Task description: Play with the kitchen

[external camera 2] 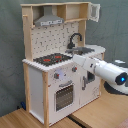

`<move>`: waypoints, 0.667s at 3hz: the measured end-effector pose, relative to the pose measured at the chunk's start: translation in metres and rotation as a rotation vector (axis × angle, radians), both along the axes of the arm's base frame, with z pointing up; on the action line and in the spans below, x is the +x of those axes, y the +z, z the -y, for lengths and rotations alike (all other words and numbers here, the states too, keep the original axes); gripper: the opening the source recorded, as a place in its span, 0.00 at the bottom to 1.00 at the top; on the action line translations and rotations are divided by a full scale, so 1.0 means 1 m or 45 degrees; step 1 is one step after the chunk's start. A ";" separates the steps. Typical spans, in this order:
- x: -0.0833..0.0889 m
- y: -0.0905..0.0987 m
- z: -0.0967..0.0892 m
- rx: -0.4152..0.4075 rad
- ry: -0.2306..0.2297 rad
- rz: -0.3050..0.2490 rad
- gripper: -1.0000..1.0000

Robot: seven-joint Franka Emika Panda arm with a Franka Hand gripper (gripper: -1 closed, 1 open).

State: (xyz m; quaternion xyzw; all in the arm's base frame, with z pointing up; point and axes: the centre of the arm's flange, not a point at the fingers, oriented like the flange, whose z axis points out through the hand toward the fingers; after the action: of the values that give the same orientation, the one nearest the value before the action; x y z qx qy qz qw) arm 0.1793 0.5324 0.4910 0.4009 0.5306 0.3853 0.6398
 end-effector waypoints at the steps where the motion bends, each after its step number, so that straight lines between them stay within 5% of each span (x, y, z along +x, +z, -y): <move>1: -0.016 -0.030 0.004 -0.132 0.023 -0.056 1.00; 2: -0.027 -0.048 0.013 -0.230 0.049 -0.091 1.00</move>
State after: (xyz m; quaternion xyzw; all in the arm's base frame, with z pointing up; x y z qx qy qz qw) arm 0.1526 0.5198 0.4426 0.3446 0.5932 0.3337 0.6465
